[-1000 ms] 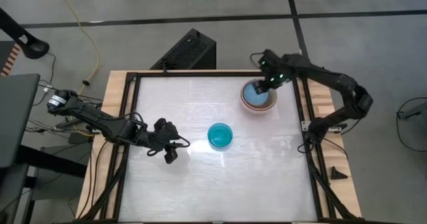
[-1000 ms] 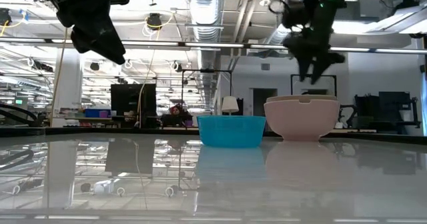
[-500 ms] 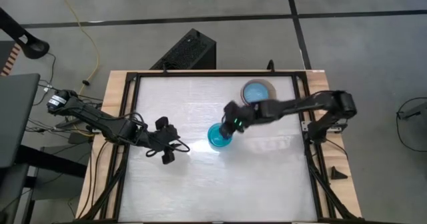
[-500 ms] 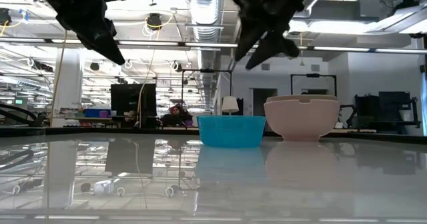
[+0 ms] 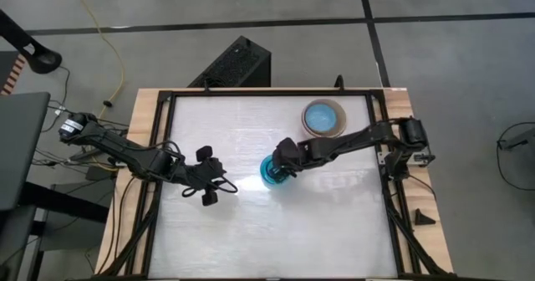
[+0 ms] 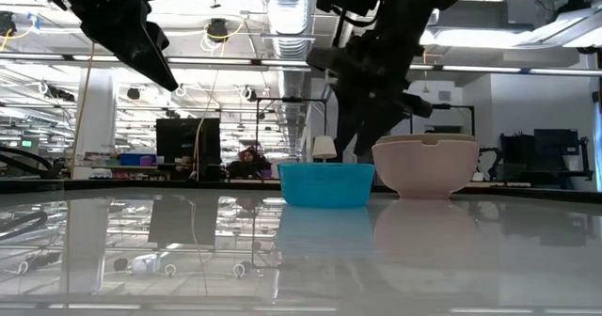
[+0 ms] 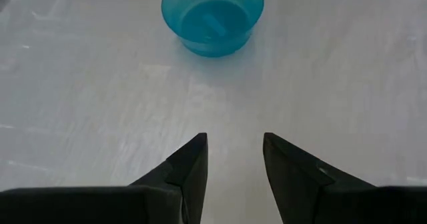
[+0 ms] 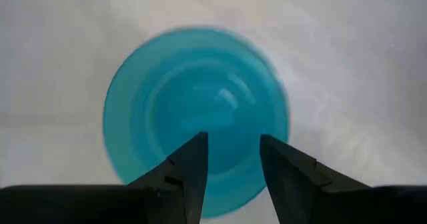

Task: Nest bowls inside each other
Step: Stack the blue bowl on top of the blue-patterned bowl

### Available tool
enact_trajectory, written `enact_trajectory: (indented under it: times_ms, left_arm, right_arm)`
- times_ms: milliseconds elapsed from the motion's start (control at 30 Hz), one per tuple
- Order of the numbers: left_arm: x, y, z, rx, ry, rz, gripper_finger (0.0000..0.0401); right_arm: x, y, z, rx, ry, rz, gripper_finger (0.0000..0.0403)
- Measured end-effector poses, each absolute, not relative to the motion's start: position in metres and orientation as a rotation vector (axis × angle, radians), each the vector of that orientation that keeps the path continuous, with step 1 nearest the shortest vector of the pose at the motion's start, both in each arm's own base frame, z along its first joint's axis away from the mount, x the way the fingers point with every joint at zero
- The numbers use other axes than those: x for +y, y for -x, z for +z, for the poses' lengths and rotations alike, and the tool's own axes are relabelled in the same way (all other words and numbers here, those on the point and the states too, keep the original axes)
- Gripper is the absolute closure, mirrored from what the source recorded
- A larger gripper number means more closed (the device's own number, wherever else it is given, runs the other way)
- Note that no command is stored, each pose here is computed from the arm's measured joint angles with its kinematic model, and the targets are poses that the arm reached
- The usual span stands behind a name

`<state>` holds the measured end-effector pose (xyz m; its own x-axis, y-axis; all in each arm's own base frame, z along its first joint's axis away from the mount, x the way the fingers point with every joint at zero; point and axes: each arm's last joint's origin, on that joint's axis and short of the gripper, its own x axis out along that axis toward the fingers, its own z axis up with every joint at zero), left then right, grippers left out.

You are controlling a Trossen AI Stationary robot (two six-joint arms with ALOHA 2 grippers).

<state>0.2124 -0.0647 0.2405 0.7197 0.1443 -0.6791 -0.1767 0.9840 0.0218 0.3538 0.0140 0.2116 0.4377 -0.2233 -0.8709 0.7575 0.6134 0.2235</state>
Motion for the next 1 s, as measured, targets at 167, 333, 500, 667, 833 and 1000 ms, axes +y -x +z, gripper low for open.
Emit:
enact_trajectory:
  times_ms: [167,333,500,667,833,1000]
  left_arm:
    - [-0.065,-0.212,0.24,0.748,0.068,0.176,0.0266]
    - [-0.065,-0.212,0.24,0.746,0.091,0.185,0.0266]
    - [-0.065,-0.212,0.24,0.748,0.093,0.187,0.0266]
    - [-0.065,-0.212,0.241,0.744,0.098,0.192,0.0266]
    - [-0.065,-0.212,0.24,0.743,0.106,0.202,0.0266]
    - [-0.065,-0.212,0.24,0.741,0.12,0.209,0.0266]
  right_arm:
    - [0.001,-0.351,0.21,0.937,-0.665,-0.721,0.0232]
    - [-0.004,-0.349,0.202,0.996,-0.647,-0.758,0.0232]
    - [-0.002,-0.355,0.185,1.048,-0.648,-0.746,0.0232]
    - [0.002,-0.363,0.168,1.089,-0.676,-0.707,0.0238]
    - [0.005,-0.363,0.167,1.103,-0.671,-0.691,0.031]
    - [0.002,-0.354,0.197,1.05,-0.648,-0.633,0.0379]
